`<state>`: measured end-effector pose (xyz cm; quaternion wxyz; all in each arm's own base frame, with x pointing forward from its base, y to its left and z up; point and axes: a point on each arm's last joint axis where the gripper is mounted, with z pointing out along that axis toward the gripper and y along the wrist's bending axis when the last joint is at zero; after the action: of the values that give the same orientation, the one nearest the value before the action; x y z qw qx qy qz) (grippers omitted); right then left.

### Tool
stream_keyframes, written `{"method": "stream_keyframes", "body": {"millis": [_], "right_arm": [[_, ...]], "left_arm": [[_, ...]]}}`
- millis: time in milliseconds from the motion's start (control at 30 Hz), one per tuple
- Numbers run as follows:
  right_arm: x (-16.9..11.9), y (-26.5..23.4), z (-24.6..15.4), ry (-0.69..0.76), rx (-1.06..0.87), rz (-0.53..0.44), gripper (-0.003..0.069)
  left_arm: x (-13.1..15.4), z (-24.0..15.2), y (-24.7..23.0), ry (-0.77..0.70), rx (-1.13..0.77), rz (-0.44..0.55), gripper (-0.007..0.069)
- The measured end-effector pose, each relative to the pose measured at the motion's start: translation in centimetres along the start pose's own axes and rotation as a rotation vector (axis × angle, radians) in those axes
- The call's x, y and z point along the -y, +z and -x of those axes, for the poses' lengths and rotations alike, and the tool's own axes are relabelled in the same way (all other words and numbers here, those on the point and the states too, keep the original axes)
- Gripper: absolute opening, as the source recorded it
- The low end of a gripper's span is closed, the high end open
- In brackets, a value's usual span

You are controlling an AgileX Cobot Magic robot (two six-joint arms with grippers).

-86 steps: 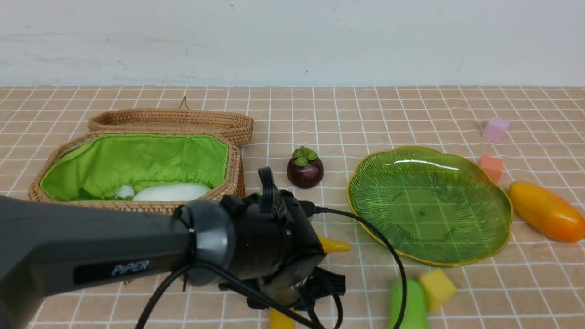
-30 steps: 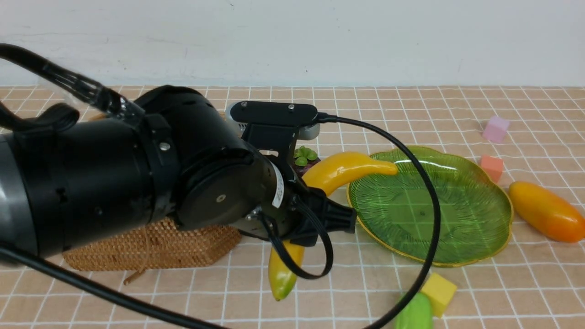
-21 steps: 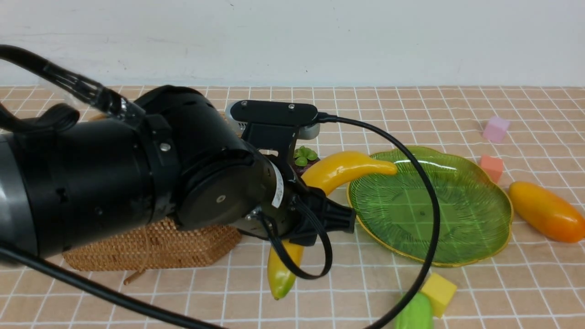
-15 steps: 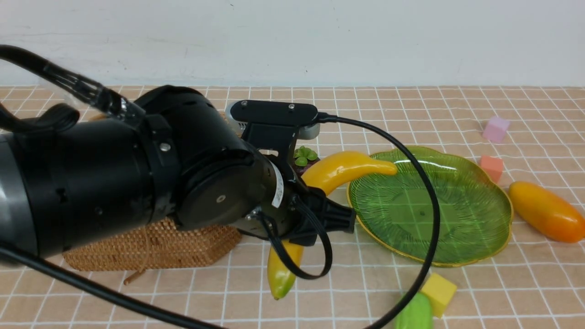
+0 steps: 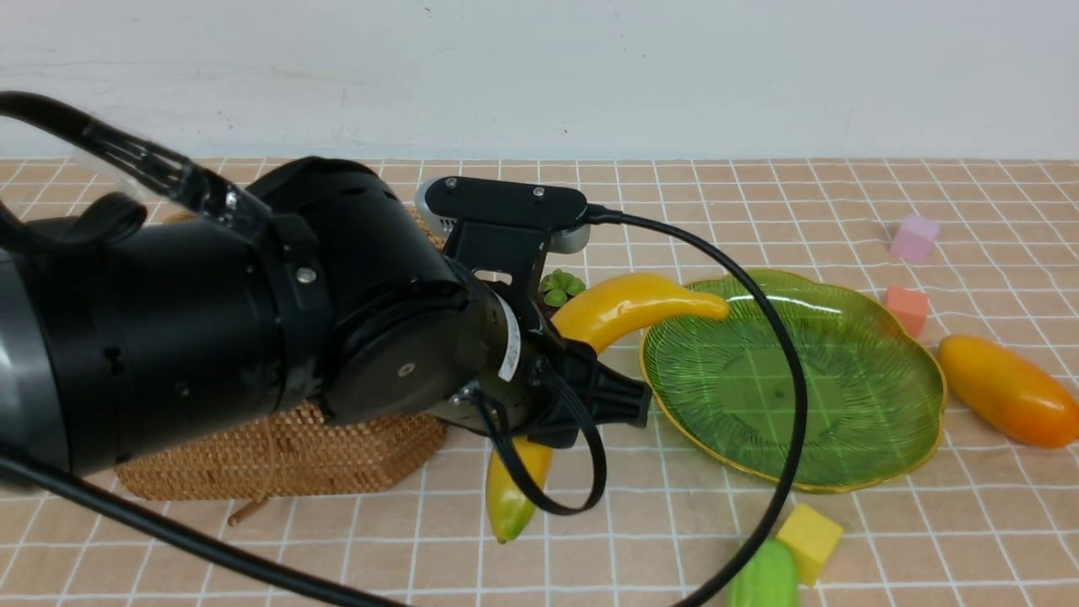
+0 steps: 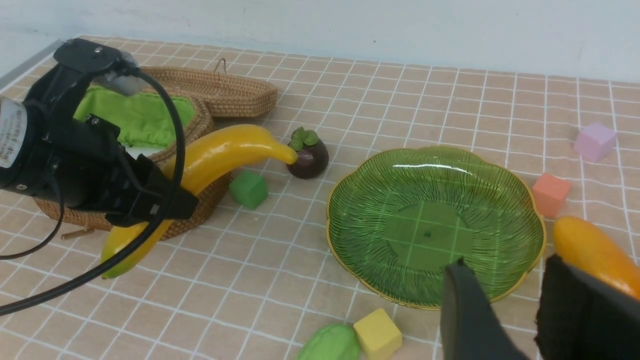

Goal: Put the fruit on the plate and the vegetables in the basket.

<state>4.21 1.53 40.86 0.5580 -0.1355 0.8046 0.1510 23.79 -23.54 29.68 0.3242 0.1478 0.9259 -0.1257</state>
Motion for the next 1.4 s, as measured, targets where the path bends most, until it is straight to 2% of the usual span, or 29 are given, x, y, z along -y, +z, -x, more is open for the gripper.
{"method": "stream_keyframes", "body": {"millis": [500,700,833,1067,1167,1300,1400], "right_arm": [[0.0,0.0,0.0,0.001,0.0,0.002,0.0238],[-0.1,0.0,0.0,0.009,-0.002,0.012,0.0238],[-0.5,0.2,0.0,0.039,-0.018,0.052,0.0238],[-0.8,0.3,-0.3,0.066,-0.057,0.083,0.0238],[-0.8,0.3,-0.3,0.066,-0.059,0.083,0.0238],[-0.8,0.3,-0.3,0.066,-0.059,0.083,0.0238],[-0.8,0.3,-0.4,0.065,-0.06,0.082,0.0237]], "left_arm": [[0.0,0.1,0.0,0.01,0.007,0.003,0.0298],[1.4,2.1,0.8,0.124,0.106,-0.066,0.0298],[4.5,6.0,5.0,0.219,0.141,-0.097,0.0298],[7.9,9.2,13.8,0.28,0.167,-0.094,0.0298],[8.6,9.5,17.3,0.312,0.198,-0.083,0.0298],[8.9,9.5,19.6,0.358,0.232,-0.064,0.0302],[8.6,8.5,21.8,0.37,0.205,-0.046,0.0372]]}}
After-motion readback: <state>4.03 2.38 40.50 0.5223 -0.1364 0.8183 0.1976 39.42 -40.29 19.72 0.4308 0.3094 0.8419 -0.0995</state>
